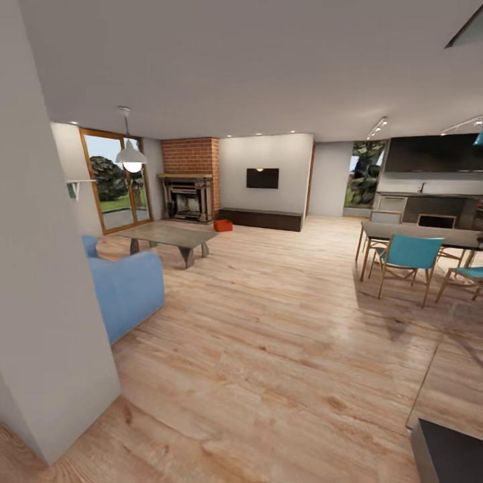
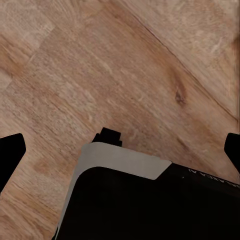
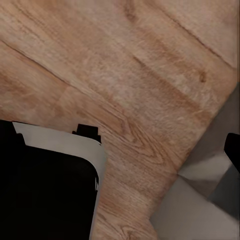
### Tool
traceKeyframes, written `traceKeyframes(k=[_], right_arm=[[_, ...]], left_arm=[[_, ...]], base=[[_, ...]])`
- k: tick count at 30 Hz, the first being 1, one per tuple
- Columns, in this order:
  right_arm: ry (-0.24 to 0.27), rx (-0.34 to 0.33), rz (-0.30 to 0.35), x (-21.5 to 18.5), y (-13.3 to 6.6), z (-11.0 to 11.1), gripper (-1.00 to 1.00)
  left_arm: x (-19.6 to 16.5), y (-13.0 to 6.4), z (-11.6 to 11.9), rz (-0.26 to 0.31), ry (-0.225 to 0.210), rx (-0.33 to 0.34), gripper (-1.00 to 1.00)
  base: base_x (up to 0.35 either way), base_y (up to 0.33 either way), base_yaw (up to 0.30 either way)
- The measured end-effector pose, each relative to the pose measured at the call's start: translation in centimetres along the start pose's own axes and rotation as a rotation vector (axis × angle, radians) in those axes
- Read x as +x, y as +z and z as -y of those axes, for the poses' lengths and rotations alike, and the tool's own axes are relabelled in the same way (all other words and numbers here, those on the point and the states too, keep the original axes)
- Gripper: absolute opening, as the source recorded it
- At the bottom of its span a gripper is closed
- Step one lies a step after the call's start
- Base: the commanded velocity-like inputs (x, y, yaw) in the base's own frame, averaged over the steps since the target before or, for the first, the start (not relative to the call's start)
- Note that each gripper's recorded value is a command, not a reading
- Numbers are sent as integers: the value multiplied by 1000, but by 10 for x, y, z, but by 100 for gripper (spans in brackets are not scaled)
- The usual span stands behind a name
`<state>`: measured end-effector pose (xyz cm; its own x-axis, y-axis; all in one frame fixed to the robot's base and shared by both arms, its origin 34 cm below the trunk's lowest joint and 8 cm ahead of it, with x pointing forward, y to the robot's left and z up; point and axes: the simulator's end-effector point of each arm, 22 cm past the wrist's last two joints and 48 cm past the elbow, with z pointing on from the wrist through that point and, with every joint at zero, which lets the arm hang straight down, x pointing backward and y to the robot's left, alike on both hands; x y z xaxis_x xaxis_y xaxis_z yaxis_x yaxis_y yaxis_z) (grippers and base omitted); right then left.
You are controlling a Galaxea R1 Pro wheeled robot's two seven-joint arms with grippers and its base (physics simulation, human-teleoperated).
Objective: Move the two storage containers from the living room to the garage. In the garage, place one container on the floor and stack the other container on top of it (either order is fine).
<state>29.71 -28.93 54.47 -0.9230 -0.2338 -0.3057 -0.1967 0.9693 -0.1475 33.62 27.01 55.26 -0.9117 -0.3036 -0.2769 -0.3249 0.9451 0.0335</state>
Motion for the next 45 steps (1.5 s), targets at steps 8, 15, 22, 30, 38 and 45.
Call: traceKeyframes(k=[8, 15, 22, 30, 38, 45], right_arm=[[-1, -1, 0, 0, 0, 0, 100], [0, 1, 3, -1, 0, 0, 100], [1, 0, 0, 0, 0, -1, 100], [2, 0, 0, 0, 0, -1, 100], [0, -1, 0, 0, 0, 0, 100], [-1, -1, 0, 0, 0, 0, 100]], left_arm=[[0, 0, 0, -1, 0, 0, 100], [0, 0, 0, -1, 1, 1, 100], [0, 0, 0, 0, 0, 0, 100], [0, 0, 0, 0, 0, 0, 100], [0, 0, 0, 0, 0, 0, 100], [0, 0, 0, -1, 0, 0, 100]], base=[[323, 0, -1], [323, 0, 0], [323, 0, -142], [323, 0, -230], [323, 0, -45], [323, 0, -1]])
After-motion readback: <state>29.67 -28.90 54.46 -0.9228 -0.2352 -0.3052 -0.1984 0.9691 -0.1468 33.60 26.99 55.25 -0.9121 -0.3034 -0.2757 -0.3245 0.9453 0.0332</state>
